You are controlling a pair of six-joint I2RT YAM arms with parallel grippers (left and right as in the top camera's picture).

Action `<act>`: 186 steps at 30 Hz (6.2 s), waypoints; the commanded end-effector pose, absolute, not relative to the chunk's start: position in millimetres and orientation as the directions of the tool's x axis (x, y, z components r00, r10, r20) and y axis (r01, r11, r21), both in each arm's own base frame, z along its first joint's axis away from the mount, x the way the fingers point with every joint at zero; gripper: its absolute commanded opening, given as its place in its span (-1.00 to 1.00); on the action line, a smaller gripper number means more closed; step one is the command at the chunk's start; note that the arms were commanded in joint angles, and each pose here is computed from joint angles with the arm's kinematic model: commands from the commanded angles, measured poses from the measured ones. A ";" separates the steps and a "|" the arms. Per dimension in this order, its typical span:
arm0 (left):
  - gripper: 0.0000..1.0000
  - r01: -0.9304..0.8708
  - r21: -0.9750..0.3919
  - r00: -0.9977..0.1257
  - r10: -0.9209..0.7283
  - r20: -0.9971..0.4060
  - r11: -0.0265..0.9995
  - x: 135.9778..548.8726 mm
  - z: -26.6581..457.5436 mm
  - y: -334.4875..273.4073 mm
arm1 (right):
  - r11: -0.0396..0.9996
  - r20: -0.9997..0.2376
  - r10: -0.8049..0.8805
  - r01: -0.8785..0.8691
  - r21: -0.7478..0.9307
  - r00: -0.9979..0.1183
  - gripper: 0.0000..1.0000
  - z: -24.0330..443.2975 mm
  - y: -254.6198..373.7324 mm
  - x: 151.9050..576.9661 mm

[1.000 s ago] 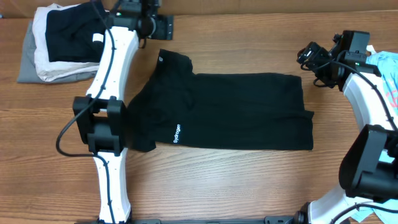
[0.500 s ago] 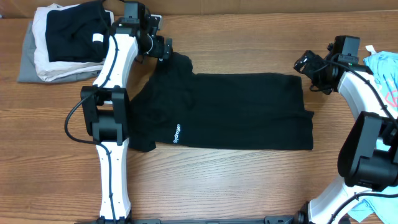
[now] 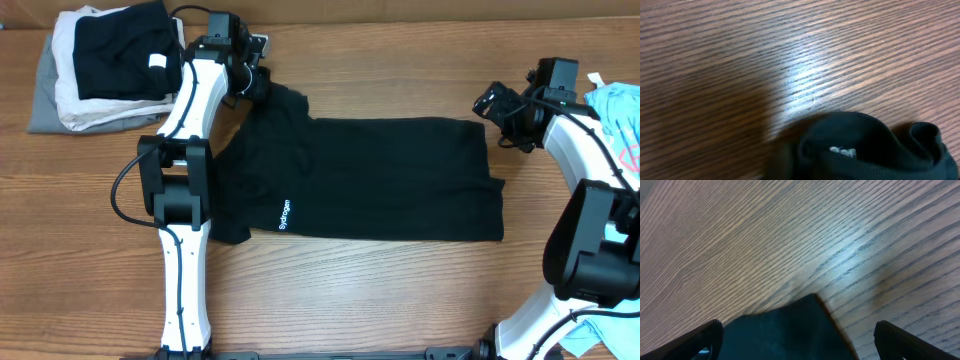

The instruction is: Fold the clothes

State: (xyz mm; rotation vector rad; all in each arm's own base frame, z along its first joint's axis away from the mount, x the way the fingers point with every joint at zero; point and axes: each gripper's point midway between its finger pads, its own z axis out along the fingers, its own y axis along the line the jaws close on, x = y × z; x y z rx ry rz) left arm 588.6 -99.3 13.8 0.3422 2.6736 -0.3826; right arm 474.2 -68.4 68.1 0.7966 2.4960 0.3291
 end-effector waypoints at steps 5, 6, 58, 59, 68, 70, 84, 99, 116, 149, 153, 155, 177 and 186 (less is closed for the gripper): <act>-0.92 0.313 -0.224 -0.872 0.186 -0.453 0.923 594.1 9.1 -107.8 | 0.803 -0.417 0.596 0.491 0.338 -0.686 0.92 66.3 -76.2 479.4; -0.92 0.314 -0.223 -0.871 0.186 -0.455 0.923 594.8 9.2 -107.9 | 0.807 -0.417 0.590 0.485 0.337 -0.692 0.93 58.0 -72.9 482.7; -0.92 0.290 -0.234 -0.854 0.140 -0.501 0.928 578.4 113.2 -106.2 | 0.790 -0.359 0.607 0.584 0.184 -0.708 -0.92 28.0 -63.0 476.9; -0.92 0.289 -0.233 -0.854 0.140 -0.501 0.928 575.5 119.1 -105.7 | 0.790 -0.356 0.608 0.586 0.182 -0.709 -0.92 30.6 -63.4 476.1; -0.92 0.269 -0.250 -0.894 0.145 -0.425 0.930 533.1 154.6 -102.4 | 0.782 -0.338 0.618 0.600 0.171 -0.710 -0.92 50.7 -67.7 465.4; -0.92 0.245 -0.263 -0.915 0.133 -0.382 0.933 522.6 152.6 -101.8 | 0.779 -0.329 0.622 0.605 0.166 -0.711 -0.92 53.8 -69.0 460.8; -0.92 0.102 -0.299 -0.995 0.096 -0.036 0.949 444.1 135.5 -89.7 | 0.768 -0.323 0.634 0.618 0.165 -0.702 -0.93 111.1 -71.1 425.0; -0.92 0.022 -0.116 -0.992 0.035 0.118 0.993 412.4 126.8 -56.1 | 0.718 -0.189 0.669 0.691 -0.086 -0.719 -0.93 102.1 -102.9 354.3; -0.91 0.023 -0.102 -0.931 0.059 0.360 0.995 334.3 73.6 -62.9 | 0.714 0.053 0.699 0.693 -0.100 -0.713 -0.92 75.5 -88.5 299.7; 0.29 0.026 -0.149 -0.999 0.031 0.034 0.988 365.5 155.2 -78.0 | 0.758 0.185 0.637 0.652 0.028 -0.748 0.54 83.8 -59.4 293.4; 0.19 0.089 -0.202 -0.995 0.095 0.021 0.975 368.1 146.9 -103.6 | 0.807 0.179 0.554 0.577 0.123 -0.813 -0.09 84.0 -36.2 306.9; 0.17 0.125 -0.208 -0.992 0.127 -0.004 0.970 376.9 129.8 -118.9 | 0.831 0.161 0.520 0.540 0.130 -0.839 -0.12 83.5 -24.1 313.0; 0.01 0.097 -0.289 -0.950 0.175 0.259 0.953 348.3 50.6 -169.5 | 0.871 0.114 0.456 0.469 0.145 -0.882 -0.06 82.4 -1.1 325.8; -0.28 0.108 -0.287 -0.949 0.185 0.256 0.952 348.2 50.4 -169.1 | 0.871 0.114 0.456 0.469 0.146 -0.882 -0.06 82.4 -1.1 325.8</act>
